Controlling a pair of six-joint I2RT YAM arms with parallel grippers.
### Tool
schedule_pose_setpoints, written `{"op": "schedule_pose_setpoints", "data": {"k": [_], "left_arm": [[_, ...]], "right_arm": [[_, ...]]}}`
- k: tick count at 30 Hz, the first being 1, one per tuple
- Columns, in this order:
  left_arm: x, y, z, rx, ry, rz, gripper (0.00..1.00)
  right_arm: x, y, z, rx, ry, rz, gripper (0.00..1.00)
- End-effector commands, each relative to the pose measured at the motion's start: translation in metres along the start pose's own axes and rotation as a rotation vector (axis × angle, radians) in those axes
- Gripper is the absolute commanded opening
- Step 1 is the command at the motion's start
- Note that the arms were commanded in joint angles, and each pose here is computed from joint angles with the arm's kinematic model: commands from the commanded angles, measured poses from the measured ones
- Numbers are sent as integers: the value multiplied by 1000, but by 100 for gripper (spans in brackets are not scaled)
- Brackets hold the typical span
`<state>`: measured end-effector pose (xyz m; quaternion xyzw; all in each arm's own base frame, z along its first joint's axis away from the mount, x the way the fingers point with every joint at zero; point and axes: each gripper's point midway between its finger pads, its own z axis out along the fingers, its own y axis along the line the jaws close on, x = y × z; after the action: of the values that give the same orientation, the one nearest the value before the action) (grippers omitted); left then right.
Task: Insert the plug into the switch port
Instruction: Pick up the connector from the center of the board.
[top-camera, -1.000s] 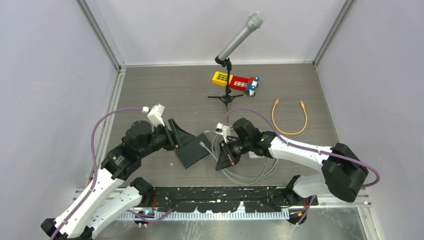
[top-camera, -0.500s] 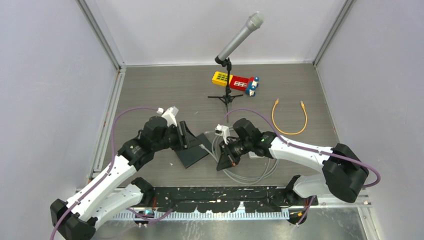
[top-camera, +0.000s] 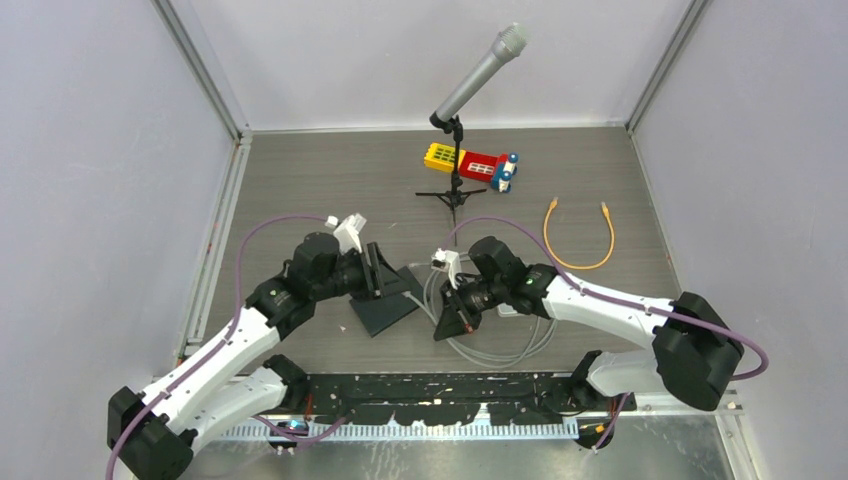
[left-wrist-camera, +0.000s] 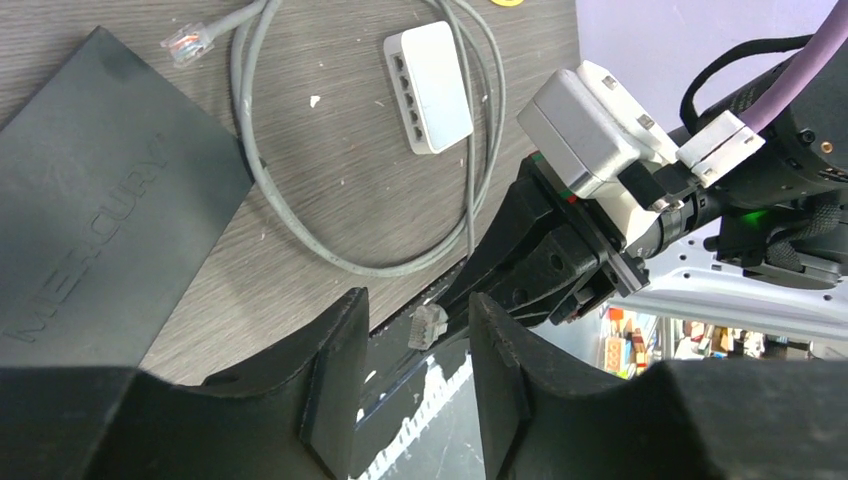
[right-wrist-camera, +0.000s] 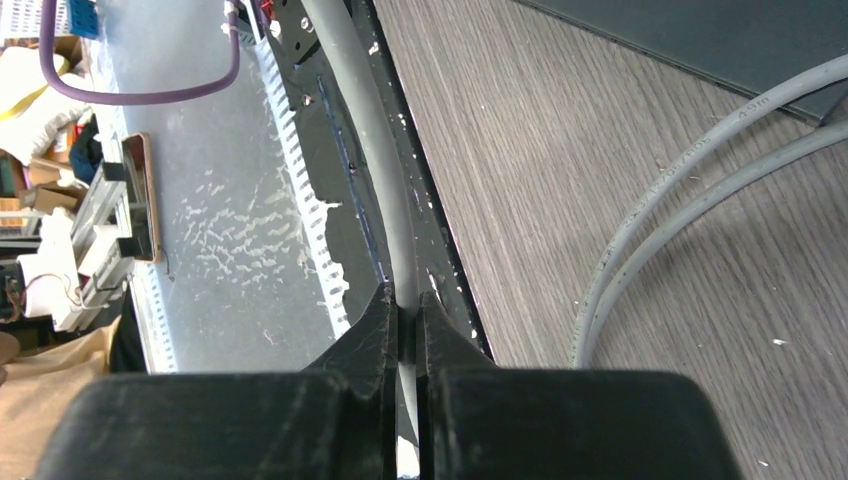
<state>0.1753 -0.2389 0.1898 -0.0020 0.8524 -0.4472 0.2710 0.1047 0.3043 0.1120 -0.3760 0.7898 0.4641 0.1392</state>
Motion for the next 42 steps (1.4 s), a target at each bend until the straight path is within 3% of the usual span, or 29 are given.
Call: {"op": "schedule_pose_setpoints", "data": {"k": [1, 9, 15, 24, 33, 35, 42], "left_arm": [[-7, -18, 3, 88, -17, 7, 42], [-5, -21, 6, 111, 1, 5, 25], [-1, -17, 6, 104, 13, 0, 32], [2, -14, 8, 102, 23, 0, 28], [2, -16, 8, 111, 23, 0, 0], [1, -17, 8, 111, 22, -4, 0], [-1, -19, 6, 111, 6, -22, 0]], "right_arm": [[-7, 8, -5, -25, -30, -38, 0], [-6, 7, -4, -19, -37, -35, 1], [-12, 4, -6, 4, -63, -43, 0], [-17, 3, -6, 19, -104, -41, 0], [-16, -9, -3, 68, -105, -21, 0], [-19, -13, -4, 100, -124, -29, 1], [-54, -11, -22, 156, -335, -118, 35]]}}
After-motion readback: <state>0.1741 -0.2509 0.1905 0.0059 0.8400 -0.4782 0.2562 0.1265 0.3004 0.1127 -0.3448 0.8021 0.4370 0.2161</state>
